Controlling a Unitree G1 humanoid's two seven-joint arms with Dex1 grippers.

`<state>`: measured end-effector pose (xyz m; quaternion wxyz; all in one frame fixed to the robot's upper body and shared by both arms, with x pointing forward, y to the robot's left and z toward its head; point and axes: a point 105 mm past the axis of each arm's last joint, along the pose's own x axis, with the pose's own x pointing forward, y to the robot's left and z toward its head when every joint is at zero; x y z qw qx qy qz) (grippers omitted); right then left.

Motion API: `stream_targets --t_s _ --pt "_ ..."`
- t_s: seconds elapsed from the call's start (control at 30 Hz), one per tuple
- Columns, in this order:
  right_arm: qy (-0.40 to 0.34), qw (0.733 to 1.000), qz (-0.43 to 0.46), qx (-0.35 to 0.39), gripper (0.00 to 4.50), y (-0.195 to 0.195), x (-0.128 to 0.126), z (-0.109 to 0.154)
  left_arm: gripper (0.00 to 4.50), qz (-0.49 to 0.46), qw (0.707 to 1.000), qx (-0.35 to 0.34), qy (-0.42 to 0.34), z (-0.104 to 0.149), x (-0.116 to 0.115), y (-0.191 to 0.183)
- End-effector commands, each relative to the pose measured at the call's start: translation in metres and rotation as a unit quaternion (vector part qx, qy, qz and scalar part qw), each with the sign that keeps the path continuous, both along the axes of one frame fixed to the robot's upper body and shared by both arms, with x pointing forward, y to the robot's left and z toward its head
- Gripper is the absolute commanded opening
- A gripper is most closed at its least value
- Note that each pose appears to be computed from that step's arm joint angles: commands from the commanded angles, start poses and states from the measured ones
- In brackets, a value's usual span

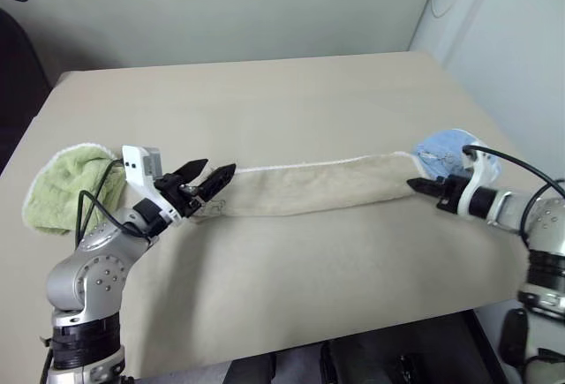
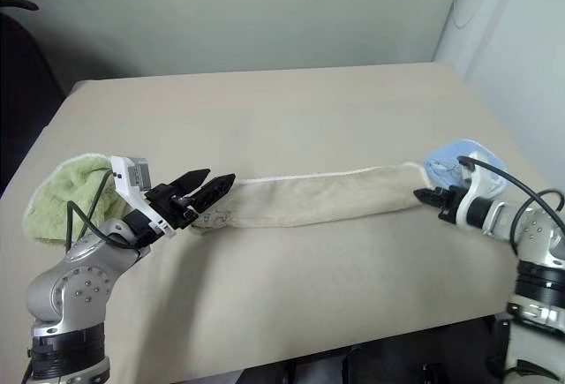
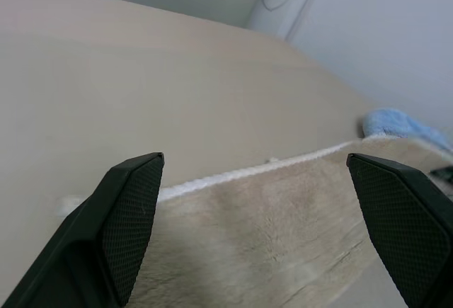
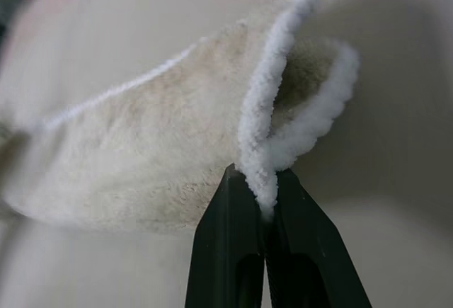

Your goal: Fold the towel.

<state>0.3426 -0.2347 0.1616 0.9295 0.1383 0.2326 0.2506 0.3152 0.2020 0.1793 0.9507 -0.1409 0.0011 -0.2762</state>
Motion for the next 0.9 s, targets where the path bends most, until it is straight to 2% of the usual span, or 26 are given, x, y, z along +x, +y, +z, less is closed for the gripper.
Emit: stream_targets --t_s 0.03,0.1,0.17,0.4,0.53,0.7,0.8,0.9 --pt "-0.071 0.992 0.069 -0.077 0.02 0.013 0.003 0.026 4.50 -0.008 1.000 0.004 -0.015 0.007 0.000 -0.005" --pt "-0.093 0.984 0.108 -0.104 0.02 0.023 0.006 0.039 4.50 -0.009 1.000 0.004 -0.015 0.008 0.001 -0.006" --pt "-0.102 0.972 0.155 -0.145 0.02 0.038 0.007 0.041 4.50 -0.010 1.000 0.006 -0.016 0.008 0.002 -0.007" --pt "-0.106 0.917 0.294 -0.247 0.02 0.088 0.003 0.009 4.50 -0.004 1.000 0.004 -0.024 0.009 0.000 -0.007" --pt "-0.101 0.892 0.351 -0.267 0.02 0.106 -0.004 -0.010 4.50 0.003 1.000 0.002 -0.027 0.010 -0.002 -0.006" --pt "-0.097 0.891 0.357 -0.264 0.02 0.117 0.004 -0.016 4.50 0.008 1.000 0.001 -0.028 0.009 -0.004 -0.006" --pt "-0.089 0.896 0.361 -0.241 0.67 0.121 0.005 -0.015 4.50 0.011 1.000 0.001 -0.028 0.009 -0.005 -0.005" --pt "-0.095 0.898 0.374 -0.211 1.68 0.125 -0.001 -0.005 4.50 0.012 1.000 0.000 -0.028 0.009 -0.005 -0.004"
